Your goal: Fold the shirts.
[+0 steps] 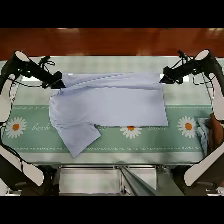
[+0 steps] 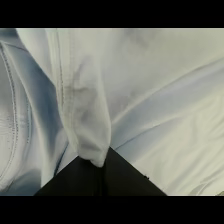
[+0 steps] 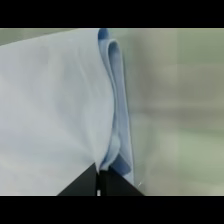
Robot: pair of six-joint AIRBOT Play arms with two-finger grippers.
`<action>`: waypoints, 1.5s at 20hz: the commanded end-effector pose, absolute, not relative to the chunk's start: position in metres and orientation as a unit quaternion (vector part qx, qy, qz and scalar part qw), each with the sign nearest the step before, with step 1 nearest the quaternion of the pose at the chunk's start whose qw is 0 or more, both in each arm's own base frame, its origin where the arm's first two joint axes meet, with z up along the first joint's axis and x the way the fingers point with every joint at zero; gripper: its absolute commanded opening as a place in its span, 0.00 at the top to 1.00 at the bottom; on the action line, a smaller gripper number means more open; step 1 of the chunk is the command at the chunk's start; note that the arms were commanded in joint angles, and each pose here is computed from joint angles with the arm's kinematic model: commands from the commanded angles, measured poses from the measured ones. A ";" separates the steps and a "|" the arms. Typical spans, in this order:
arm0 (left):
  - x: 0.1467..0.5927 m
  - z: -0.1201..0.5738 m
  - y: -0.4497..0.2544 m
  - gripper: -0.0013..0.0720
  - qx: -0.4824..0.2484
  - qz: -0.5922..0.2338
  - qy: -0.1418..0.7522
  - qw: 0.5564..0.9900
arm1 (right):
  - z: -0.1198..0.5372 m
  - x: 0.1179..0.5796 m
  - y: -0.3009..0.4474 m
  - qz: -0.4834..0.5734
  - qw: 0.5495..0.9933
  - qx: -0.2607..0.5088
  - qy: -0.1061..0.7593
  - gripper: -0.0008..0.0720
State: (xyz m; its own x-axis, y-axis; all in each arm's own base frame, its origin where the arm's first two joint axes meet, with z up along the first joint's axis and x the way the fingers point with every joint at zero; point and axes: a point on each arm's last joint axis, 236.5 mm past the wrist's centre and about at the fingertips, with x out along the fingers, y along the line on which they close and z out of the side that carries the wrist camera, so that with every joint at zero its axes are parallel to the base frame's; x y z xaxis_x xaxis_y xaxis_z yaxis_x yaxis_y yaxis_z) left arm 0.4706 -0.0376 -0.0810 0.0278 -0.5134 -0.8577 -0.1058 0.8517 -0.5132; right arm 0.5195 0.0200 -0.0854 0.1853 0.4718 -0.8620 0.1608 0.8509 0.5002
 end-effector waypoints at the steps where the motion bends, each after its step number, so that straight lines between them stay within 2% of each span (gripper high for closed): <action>1: 0.458 -0.084 -0.036 0.96 -0.225 -0.154 0.699 0.661 | -0.092 0.514 0.021 0.104 0.717 0.255 0.641 0.95; 11: 0.460 -0.084 -0.026 0.96 -0.232 -0.146 0.695 0.664 | -0.090 0.505 0.003 0.075 0.696 0.291 0.652 0.95; 17: 0.458 -0.084 -0.027 0.95 -0.231 -0.149 0.696 0.663 | -0.090 0.499 0.011 0.086 0.686 0.286 0.663 0.95; 18: 0.457 -0.084 -0.027 0.89 -0.235 -0.146 0.699 0.659 | -0.090 0.495 0.013 0.089 0.682 0.284 0.668 0.94; 19: 0.452 -0.082 -0.028 0.53 -0.237 -0.147 0.706 0.651 | -0.089 0.492 0.017 0.092 0.675 0.286 0.674 0.75; 20: 0.445 -0.081 -0.030 0.30 -0.237 -0.150 0.715 0.640 | -0.086 0.487 0.020 0.098 0.666 0.290 0.680 0.48; 21: 0.441 -0.077 -0.030 0.29 -0.238 -0.153 0.721 0.632 | -0.080 0.485 0.025 0.106 0.662 0.296 0.681 0.42; 22: 0.440 -0.070 -0.030 0.29 -0.244 -0.145 0.720 0.633 | -0.065 0.487 0.025 0.107 0.665 0.309 0.672 0.42; 24: 0.447 -0.036 -0.023 0.29 -0.243 -0.137 0.691 0.666 | -0.019 0.489 0.016 0.118 0.690 0.313 0.641 0.42; 28: 0.429 0.035 0.004 0.29 -0.239 -0.108 0.637 0.725 | 0.029 0.444 -0.052 0.021 0.751 0.190 0.632 0.42; 30: 0.395 0.041 0.010 0.29 -0.251 -0.085 0.619 0.739 | 0.026 0.419 -0.049 0.010 0.762 0.194 0.618 0.42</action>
State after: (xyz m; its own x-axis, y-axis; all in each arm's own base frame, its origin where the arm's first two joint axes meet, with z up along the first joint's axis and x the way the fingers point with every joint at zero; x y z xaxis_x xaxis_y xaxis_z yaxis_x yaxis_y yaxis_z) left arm 0.4243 -0.0014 0.0190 0.1279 -0.4780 -0.8690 -0.1581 0.8552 -0.4936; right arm 0.4490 -0.0285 0.0154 0.1895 0.3679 -0.9104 0.2185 0.8881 0.4044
